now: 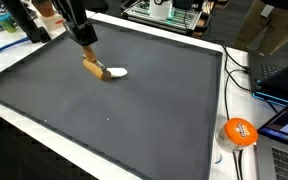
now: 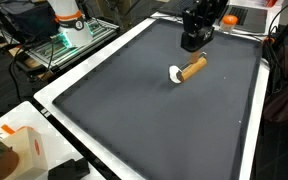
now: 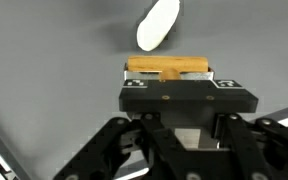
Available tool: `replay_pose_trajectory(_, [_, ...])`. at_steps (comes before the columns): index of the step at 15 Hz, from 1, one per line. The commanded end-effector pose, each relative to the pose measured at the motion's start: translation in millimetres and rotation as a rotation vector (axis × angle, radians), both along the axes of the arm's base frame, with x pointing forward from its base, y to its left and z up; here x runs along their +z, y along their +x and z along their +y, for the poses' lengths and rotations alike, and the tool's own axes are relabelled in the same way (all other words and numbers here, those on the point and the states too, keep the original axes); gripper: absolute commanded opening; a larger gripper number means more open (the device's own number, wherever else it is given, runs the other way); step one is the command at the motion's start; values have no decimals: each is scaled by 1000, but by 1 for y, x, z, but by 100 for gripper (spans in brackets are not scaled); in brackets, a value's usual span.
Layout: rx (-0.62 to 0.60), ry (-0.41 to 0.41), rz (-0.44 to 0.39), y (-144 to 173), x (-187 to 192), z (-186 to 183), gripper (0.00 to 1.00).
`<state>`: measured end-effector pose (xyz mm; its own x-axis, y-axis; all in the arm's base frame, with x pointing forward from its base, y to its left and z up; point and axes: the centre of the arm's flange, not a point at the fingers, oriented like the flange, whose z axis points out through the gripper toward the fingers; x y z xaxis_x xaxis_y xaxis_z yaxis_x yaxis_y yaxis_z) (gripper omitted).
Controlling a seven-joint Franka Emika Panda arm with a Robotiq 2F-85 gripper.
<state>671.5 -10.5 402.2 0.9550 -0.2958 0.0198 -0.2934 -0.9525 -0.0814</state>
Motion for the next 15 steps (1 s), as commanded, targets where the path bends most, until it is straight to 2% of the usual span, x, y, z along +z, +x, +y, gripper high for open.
replay_pose_trajectory(1, [-21,32,-34,-41,5,-5,22])
replay_pose_trajectory(6, [-10,30,-59,-74,5,-5,22])
replay_pose_trajectory(11, [-38,45,-149,-96,9,-4,22])
replay_pose_trajectory(15, [-26,28,-176,-108,11,-1,22])
